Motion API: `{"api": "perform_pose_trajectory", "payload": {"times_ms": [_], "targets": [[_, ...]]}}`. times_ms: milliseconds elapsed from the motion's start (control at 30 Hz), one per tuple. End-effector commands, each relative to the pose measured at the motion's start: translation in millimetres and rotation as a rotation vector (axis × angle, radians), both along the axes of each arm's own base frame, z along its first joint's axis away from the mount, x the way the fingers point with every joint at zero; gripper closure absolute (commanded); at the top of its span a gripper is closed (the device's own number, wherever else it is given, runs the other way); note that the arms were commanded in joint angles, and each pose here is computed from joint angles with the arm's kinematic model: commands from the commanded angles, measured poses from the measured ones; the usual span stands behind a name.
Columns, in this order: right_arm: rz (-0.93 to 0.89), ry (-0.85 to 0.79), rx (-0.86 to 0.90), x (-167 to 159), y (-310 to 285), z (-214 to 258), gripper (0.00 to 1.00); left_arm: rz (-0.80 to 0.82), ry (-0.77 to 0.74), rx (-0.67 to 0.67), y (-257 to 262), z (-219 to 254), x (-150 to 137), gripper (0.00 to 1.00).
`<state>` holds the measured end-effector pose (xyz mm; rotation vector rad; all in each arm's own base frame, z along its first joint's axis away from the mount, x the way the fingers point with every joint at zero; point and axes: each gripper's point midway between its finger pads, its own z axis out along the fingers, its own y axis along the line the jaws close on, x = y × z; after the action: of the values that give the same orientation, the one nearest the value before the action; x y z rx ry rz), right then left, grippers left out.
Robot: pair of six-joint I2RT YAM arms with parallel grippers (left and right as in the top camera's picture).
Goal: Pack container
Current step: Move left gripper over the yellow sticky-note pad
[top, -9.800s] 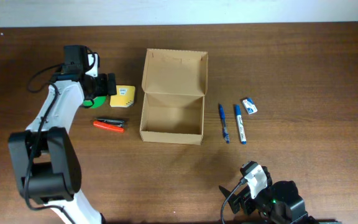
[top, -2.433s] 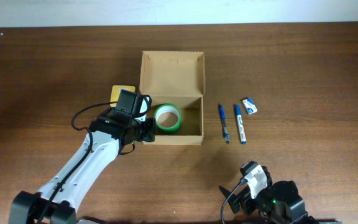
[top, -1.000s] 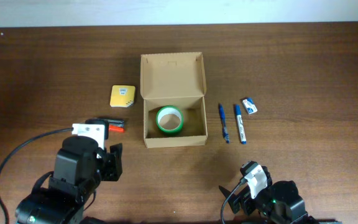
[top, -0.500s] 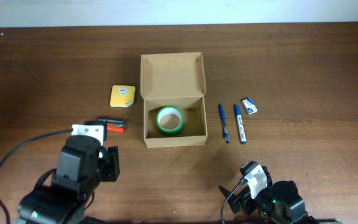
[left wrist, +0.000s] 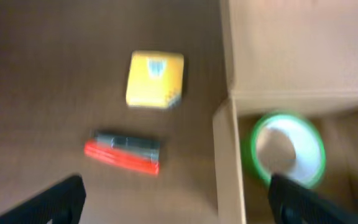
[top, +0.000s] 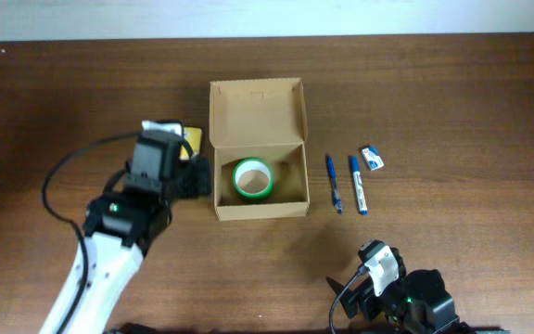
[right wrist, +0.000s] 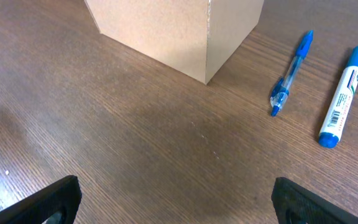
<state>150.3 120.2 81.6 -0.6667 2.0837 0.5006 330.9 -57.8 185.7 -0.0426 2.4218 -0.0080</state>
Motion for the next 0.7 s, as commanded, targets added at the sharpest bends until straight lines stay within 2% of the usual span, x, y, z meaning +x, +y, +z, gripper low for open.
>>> {"api": "perform_pose_trajectory", "payload": {"times_ms": [0, 100, 167, 233, 467, 667], "targets": [[0.007, -0.001, 0.011, -0.9, 2.1, -0.3, 0.01, -0.005, 0.006, -0.004, 19.6, -10.7, 23.0, 0.07], [0.007, -0.001, 0.011, -0.9, 2.1, -0.3, 0.01, -0.045, -0.008, -0.05, 35.6, -19.9, 44.1, 0.07], [0.008, -0.001, 0.011, -0.9, 2.1, -0.3, 0.01, -0.03, -0.006, -0.033, 52.0, -28.4, 53.7, 0.06], [0.007, -0.001, 0.011, -0.9, 2.1, -0.3, 0.01, -0.032, 0.003, -0.022, 62.8, -40.2, 62.5, 0.02], [0.007, -0.001, 0.011, -0.9, 2.1, -0.3, 0.01, -0.094, 0.017, -0.029, 70.4, -85.0, 94.3, 0.0], [0.007, -0.001, 0.011, -0.9, 2.1, -0.3, 0.01, -0.191, 0.035, -0.039, 59.7, -116.2, 106.2, 0.0]]}}
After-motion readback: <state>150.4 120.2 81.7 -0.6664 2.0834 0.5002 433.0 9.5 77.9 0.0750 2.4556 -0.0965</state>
